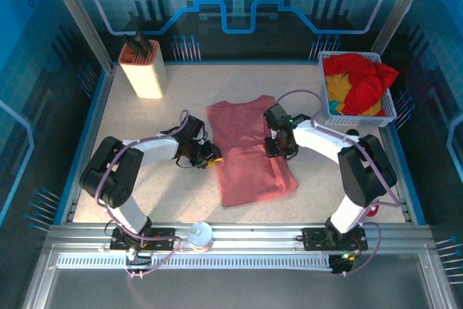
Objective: Fold and stack the t-shirts
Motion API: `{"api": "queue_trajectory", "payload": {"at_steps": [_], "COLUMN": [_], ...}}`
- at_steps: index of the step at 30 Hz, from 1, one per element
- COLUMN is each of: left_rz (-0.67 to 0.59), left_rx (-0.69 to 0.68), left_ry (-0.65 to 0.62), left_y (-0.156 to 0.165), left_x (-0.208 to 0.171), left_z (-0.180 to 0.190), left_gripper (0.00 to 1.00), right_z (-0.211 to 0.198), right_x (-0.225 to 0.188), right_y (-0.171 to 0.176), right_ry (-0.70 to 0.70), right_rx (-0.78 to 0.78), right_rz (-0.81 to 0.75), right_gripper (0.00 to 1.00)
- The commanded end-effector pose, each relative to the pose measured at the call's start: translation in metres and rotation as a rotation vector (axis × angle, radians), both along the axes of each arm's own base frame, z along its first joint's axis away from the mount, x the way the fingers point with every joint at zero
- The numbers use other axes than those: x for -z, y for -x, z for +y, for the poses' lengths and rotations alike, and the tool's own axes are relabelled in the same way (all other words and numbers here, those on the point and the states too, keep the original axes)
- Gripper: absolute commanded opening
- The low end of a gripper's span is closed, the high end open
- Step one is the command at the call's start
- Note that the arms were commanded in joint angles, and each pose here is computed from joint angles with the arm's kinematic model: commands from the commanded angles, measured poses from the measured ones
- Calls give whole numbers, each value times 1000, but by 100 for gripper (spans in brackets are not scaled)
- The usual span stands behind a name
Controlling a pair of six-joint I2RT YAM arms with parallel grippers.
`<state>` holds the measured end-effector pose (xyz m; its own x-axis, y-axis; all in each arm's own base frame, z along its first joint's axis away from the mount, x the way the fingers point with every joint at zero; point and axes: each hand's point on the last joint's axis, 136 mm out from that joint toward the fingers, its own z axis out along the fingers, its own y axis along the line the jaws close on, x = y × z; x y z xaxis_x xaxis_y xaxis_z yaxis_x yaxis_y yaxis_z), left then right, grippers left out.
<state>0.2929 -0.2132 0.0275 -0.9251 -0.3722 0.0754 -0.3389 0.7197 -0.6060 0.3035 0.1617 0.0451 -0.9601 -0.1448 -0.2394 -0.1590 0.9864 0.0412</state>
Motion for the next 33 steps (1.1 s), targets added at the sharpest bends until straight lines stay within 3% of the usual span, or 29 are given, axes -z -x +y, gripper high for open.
{"api": "queue_trajectory", "payload": {"at_steps": [1,5,8,13,20,23,29,32,33], "left_rz": [-39,-45,-64,-99,-193,-196,-176,-178,-175], "left_rx": [0,5,14,50,91,105,113,117,125], "left_ry": [-8,-8,-4,4,58,64,48,9,5], "left_y": [-13,-20,-27,-38,-46,-44,-34,-27,-25], "left_x": [-4,-1,-4,-12,-35,-36,-35,-40,-43], "left_z": [-5,-8,-12,-17,-23,-25,-19,-11,-10], "left_gripper": [26,14,2,0,0,0,0,14,21], "right_z": [2,9,20,44,38,32,3,-14,-15], "right_x": [-1,-2,-11,-39,-42,-23,15,20,17], "right_y": [-5,-5,-4,-7,-5,-5,0,2,2], "right_ry": [15,-57,-194,-652,-889,-881,-675,-559,-550], "right_rx": [-4,0,1,14,50,83,192,212,204], "right_rz": [-3,11,19,50,80,111,138,129,125], "right_gripper": [34,13,1,0,0,0,0,1,9]}}
